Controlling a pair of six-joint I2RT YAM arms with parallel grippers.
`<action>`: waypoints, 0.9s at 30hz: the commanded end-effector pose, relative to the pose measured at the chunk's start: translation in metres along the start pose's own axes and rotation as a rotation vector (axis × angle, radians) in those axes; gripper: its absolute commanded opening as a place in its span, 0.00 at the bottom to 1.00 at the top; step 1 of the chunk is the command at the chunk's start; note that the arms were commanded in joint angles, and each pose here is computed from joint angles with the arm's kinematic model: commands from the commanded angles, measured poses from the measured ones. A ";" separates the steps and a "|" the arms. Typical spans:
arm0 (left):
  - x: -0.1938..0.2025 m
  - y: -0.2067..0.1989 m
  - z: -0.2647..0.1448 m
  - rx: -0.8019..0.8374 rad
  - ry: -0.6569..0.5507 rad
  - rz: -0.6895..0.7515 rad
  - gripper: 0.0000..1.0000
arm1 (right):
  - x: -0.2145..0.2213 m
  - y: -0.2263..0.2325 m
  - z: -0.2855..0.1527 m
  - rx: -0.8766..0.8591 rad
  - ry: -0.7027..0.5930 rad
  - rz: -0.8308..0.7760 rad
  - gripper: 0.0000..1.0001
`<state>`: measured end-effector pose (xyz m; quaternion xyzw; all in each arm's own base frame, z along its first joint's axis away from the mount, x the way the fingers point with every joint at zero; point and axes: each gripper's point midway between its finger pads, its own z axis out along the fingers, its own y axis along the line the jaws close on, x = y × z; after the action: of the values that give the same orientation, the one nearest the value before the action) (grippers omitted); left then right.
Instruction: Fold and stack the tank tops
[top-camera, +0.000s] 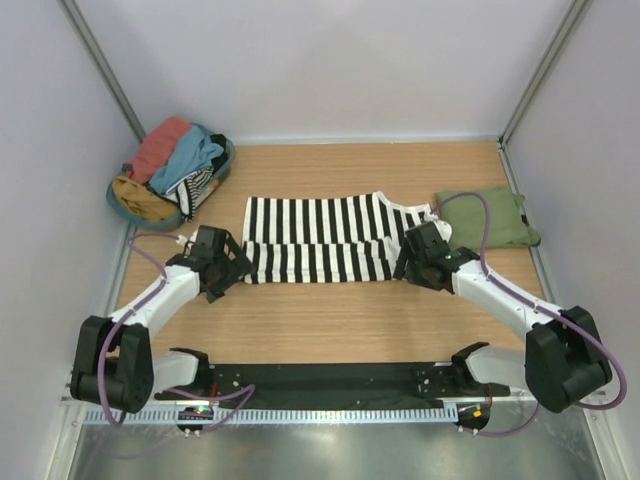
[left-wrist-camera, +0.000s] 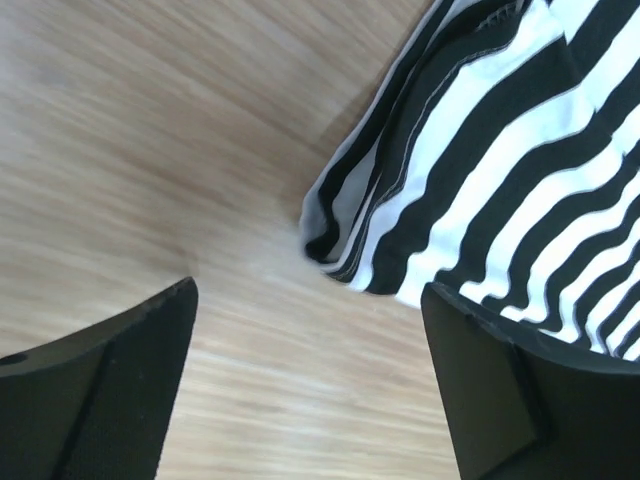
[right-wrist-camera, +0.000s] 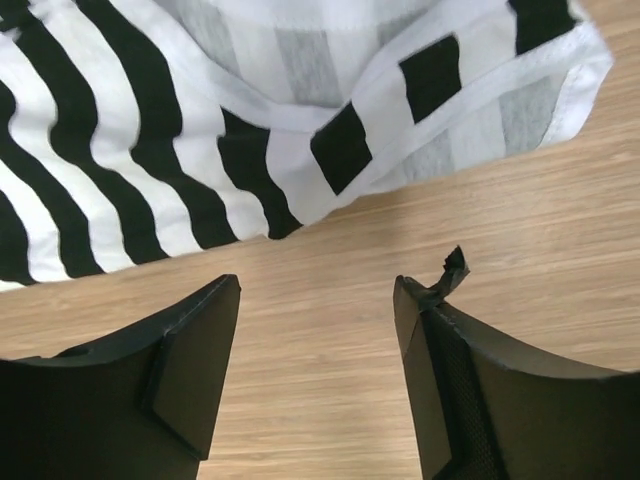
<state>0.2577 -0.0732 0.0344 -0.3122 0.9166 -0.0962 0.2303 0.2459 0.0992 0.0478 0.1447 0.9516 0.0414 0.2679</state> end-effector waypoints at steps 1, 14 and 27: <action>-0.023 0.011 -0.021 -0.091 -0.113 0.019 0.99 | -0.052 0.019 -0.019 -0.032 -0.151 -0.013 0.69; -0.134 -0.129 0.009 0.110 -0.178 0.207 0.91 | -0.180 0.102 0.017 -0.103 -0.210 -0.167 0.68; -0.176 -0.142 0.095 -0.088 -0.163 0.336 0.86 | -0.237 0.119 0.105 -0.070 -0.186 -0.233 0.72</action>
<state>0.4943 -0.0915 0.0568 -0.1873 0.9360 -0.0222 0.2972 0.5007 0.1417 0.0741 0.0386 0.9423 0.0156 0.3321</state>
